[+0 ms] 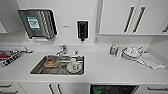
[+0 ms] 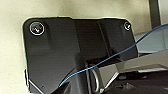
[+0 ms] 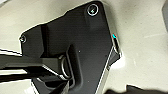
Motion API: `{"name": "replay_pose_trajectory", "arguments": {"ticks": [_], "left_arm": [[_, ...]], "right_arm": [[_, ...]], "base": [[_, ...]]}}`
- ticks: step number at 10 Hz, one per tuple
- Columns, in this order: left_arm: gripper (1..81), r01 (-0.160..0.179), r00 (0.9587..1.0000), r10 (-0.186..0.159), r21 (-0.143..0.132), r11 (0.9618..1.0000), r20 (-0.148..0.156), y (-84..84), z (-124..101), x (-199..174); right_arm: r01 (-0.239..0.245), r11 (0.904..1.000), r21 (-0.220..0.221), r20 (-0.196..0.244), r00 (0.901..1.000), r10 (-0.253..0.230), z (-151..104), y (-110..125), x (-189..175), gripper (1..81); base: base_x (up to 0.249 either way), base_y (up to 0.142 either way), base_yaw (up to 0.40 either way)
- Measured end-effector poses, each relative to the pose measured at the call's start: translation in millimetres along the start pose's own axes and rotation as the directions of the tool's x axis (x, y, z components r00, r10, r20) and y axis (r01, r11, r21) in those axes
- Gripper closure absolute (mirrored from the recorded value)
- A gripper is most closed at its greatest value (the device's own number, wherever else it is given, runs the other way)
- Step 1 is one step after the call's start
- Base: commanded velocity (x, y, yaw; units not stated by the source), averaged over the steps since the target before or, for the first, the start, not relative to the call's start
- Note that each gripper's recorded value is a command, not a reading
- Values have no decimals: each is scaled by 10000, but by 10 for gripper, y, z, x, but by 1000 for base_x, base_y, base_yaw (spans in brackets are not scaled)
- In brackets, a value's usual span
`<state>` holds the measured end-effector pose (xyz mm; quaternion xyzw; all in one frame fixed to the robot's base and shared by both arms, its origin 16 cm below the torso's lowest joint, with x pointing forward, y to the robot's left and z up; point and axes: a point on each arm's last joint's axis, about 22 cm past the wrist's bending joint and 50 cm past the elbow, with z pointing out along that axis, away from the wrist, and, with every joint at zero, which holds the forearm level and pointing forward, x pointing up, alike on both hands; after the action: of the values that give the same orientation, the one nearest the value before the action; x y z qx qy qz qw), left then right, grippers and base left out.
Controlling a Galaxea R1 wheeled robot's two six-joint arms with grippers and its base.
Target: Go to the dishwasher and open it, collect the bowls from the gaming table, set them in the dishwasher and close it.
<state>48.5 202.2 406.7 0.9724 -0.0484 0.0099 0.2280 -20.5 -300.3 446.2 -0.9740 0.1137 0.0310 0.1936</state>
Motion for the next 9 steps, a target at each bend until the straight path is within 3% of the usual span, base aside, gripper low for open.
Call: {"name": "replay_pose_trajectory", "arguments": {"ticks": [1,3,4,7,9], "left_arm": [[10,-292,9996,292,8,9996,-44,-35,21,82],[10,-547,9985,549,209,9983,-84,-217,18,193],[10,-501,9987,500,238,9985,40,-244,47,170],[10,-295,9985,292,46,9996,469,-213,194,73],[10,-336,9986,332,111,9994,411,-301,249,184]], "right_arm": [[87,9998,176,-90,9999,-85,155,-156,19,10],[348,9994,-43,-249,9991,-349,328,-151,128,10],[374,9991,-219,-148,9992,-378,373,-100,119,10],[313,9994,-164,401,9987,-306,507,-145,-68,10],[331,9994,-113,224,9992,-328,603,-164,122,10]], "base": [[0,0,0],[0,0,0],[0,0,0],[0,0,0],[0,0,0]]}}
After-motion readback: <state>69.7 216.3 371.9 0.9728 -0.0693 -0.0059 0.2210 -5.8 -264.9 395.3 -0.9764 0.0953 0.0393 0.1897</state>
